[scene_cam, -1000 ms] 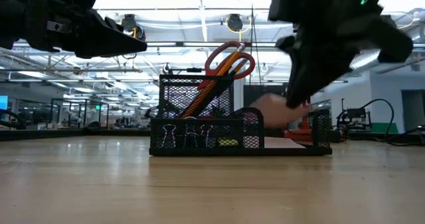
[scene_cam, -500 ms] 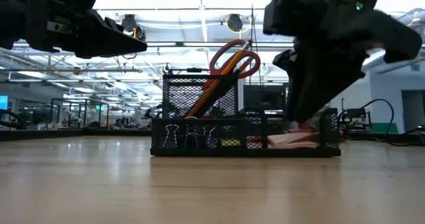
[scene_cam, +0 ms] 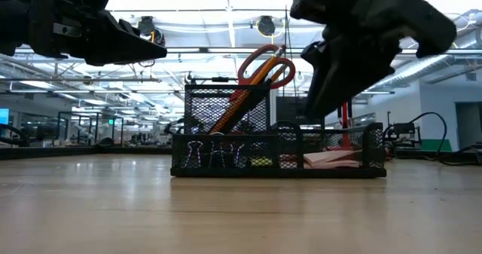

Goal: Pick and place office supplies into organizer
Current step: Put the pink sticky notes into the black desk organizer, then return to Home Position

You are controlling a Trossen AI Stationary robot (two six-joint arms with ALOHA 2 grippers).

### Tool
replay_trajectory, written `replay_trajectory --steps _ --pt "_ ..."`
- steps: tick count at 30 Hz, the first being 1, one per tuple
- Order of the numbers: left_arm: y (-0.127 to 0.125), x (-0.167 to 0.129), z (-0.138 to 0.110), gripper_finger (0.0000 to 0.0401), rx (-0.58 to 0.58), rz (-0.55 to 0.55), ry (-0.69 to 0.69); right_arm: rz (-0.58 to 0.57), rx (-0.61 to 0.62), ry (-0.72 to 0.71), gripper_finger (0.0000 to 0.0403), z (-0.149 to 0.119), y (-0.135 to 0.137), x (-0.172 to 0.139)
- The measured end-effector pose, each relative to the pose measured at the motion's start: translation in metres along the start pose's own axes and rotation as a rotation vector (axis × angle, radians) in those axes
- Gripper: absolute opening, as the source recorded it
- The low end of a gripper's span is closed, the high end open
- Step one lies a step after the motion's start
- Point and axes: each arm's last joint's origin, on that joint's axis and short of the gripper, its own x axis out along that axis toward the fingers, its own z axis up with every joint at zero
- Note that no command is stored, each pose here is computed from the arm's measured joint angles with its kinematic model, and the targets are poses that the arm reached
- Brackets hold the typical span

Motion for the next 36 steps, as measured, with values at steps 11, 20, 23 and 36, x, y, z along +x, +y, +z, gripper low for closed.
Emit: replay_trajectory --steps 11,20,23,36 --pt "0.0 0.0 0.0 0.0026 0.0 0.0 0.001 -0.13 -0.028 0.02 0.0014 -0.006 0.004 0.014" --pt "0.0 0.0 0.0 0.0026 0.001 0.0 0.002 -0.064 -0.032 0.093 0.0002 -0.014 0.007 0.034" --pt "0.0 0.0 0.0 0.0026 0.005 0.0 0.002 -0.07 -0.031 0.11 0.0001 -0.016 0.006 0.04" --pt "0.0 0.0 0.0 0.0026 0.006 0.0 0.001 -0.116 -0.072 -0.012 0.0003 -0.003 0.007 0.014"
